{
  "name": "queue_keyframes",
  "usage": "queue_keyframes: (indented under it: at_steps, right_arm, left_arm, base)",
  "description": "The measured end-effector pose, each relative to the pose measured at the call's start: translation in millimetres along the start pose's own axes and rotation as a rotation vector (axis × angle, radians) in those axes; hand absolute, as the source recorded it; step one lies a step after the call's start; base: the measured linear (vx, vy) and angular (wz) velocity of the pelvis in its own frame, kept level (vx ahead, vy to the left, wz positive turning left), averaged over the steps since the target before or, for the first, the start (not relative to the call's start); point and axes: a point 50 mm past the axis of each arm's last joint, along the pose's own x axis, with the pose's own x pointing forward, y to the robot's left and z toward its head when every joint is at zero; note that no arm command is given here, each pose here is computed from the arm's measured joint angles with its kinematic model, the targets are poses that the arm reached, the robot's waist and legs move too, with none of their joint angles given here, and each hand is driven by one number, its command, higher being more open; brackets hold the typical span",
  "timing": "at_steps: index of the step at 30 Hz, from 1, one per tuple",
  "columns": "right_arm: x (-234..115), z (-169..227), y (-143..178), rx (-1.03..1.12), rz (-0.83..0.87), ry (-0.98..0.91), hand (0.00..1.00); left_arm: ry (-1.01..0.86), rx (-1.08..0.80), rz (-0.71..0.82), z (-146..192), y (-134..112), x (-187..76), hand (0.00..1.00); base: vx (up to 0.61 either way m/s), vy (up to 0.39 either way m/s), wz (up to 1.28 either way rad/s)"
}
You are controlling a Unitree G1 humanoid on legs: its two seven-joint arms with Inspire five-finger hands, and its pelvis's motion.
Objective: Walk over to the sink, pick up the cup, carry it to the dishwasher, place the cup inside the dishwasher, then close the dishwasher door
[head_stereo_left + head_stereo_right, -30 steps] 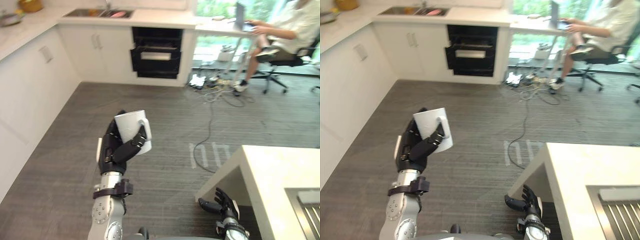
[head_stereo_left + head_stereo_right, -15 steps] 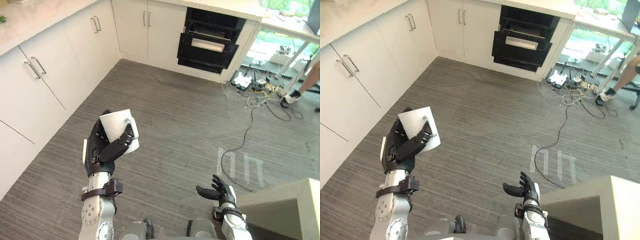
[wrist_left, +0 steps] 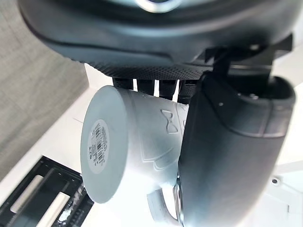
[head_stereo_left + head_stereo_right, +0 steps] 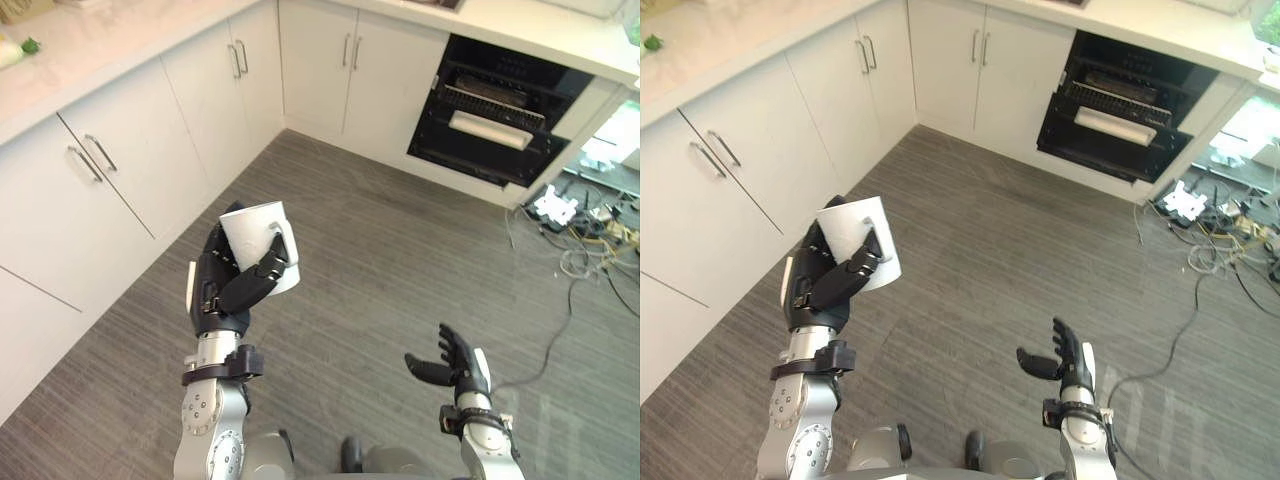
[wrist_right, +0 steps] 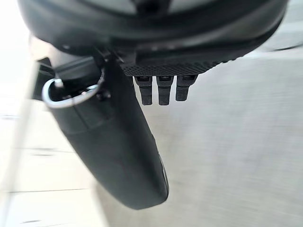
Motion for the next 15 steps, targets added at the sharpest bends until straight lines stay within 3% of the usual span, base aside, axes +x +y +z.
queue_keyframes:
  at_steps: [5, 10, 15]
  right_arm:
    - [19, -4, -2, -0.017, -0.007, 0.044, 0.9]
    - [3, -37, 3, 0.01, 0.002, 0.192, 0.9]
    - [-9, -44, 16, 0.079, 0.006, 0.219, 0.9]
  left_arm:
    - [-0.031, 0.004, -0.017, 5, -1, 4, 0.3]
    - [-0.039, 0.032, -0.021, 8, -1, 8, 0.3]
    - [-0.022, 0.038, -0.118, 7, -18, 6, 0.3]
  base:
    - [0.57, 0.288, -0.43]
    - [0.64, 0.357, -0.21]
    - [0.47, 0.136, -0.03]
